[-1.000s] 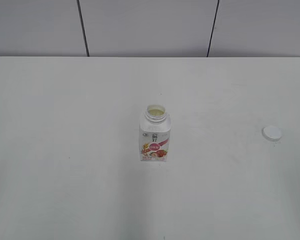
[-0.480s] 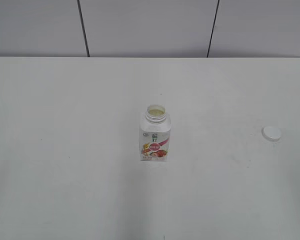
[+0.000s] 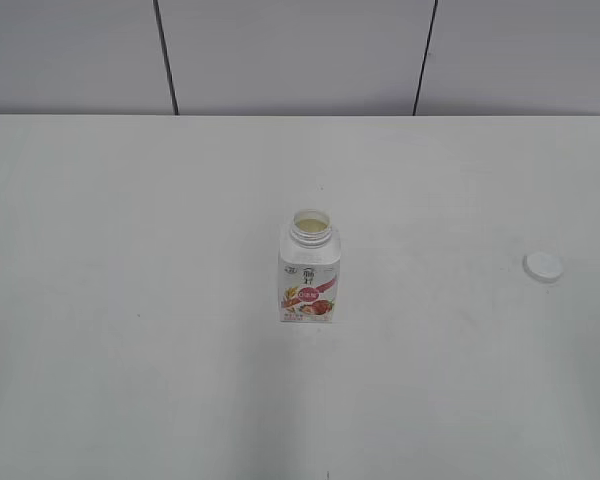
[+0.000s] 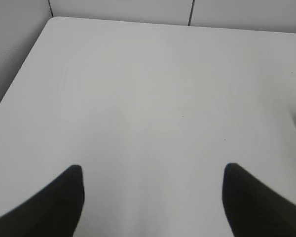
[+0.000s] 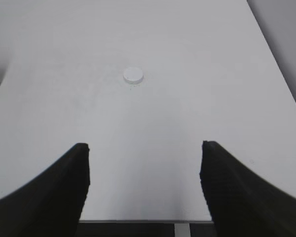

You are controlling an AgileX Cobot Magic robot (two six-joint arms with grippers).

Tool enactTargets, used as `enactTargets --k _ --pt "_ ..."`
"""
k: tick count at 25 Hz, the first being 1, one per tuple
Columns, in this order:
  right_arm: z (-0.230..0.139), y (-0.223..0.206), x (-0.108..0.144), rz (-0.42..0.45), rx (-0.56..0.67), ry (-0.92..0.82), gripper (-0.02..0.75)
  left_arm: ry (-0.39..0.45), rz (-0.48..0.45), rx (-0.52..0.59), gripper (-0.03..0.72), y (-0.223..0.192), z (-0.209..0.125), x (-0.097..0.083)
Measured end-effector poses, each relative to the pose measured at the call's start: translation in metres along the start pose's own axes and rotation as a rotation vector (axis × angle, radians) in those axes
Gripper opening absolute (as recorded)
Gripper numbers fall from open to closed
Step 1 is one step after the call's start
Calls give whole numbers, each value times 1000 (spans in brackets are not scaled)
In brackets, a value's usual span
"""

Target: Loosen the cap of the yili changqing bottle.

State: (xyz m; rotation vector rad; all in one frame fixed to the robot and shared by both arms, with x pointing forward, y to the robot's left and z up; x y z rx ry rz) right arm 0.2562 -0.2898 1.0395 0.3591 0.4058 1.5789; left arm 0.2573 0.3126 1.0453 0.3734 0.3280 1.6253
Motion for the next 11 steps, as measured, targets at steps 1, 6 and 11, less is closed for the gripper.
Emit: enactTargets --k 1,6,11 --pt "0 0 0 8 0 4 554 1 3 0 529 0 0 0" --pt "0 0 1 23 -1 12 554 2 4 0 529 0 0 0" --pt "0 0 1 24 -1 12 554 3 5 0 529 0 0 0"
Point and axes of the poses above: a point on each arm's last joint axis where the gripper is mounted, y pointing back along that axis away from the gripper, x along the wrist's bending axis when the last joint is at zero, z = x × y, the point moved 3 cm from there along -y, pointing out along that axis toward the gripper, and after that the axes turned 5 degrees about -y, right-handed, at the moved point
